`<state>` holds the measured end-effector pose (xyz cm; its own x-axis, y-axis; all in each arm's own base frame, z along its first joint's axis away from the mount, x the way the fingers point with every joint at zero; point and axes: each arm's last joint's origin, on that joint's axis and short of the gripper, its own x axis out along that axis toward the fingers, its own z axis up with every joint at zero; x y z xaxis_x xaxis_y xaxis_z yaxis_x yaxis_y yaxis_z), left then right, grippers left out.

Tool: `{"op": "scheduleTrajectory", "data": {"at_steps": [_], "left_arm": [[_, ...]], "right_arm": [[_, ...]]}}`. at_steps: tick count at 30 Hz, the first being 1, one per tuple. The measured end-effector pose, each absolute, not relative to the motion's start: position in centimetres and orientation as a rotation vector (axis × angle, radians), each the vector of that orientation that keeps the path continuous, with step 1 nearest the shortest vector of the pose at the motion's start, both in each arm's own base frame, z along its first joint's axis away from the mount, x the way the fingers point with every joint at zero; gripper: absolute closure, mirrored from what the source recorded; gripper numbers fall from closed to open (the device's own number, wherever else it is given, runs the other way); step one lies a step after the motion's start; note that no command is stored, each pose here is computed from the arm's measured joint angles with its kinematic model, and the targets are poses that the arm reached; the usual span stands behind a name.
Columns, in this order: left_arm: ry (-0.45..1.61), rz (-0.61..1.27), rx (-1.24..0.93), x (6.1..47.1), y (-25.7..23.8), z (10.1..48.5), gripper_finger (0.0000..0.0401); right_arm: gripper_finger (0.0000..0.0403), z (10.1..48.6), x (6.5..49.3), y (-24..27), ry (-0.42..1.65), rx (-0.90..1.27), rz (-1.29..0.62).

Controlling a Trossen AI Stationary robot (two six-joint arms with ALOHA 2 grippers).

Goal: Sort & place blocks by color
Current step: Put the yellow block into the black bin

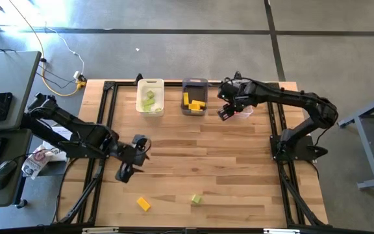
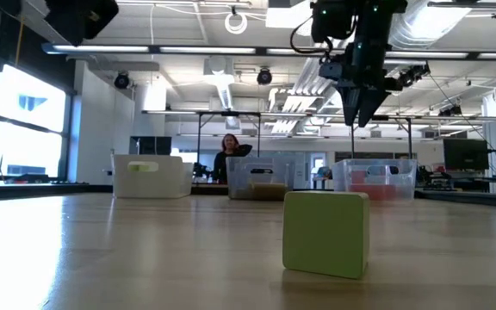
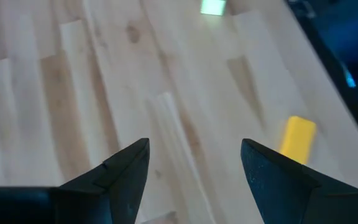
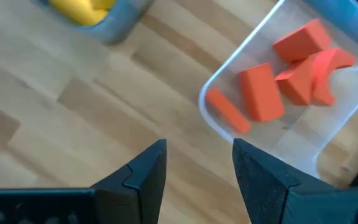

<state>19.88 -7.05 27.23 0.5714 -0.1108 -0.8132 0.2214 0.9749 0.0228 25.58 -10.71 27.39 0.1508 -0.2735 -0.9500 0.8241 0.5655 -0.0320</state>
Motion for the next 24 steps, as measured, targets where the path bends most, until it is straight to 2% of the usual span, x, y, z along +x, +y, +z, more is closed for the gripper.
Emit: {"op": "scheduleTrajectory", "data": {"at_steps": [9,24], "left_arm": [[0.92,-0.231,0.112,19.5,-10.6,26.7,0.0162],[0.954,-0.343,0.191,21.7,-16.4,22.3,0.0162]], "right_arm": [[0.0233,27.4,26.7,-7.5,1.157,0.581,-0.806],[0.0233,27.4,27.4,-4.4,1.149,0.583,-0.761]]}}
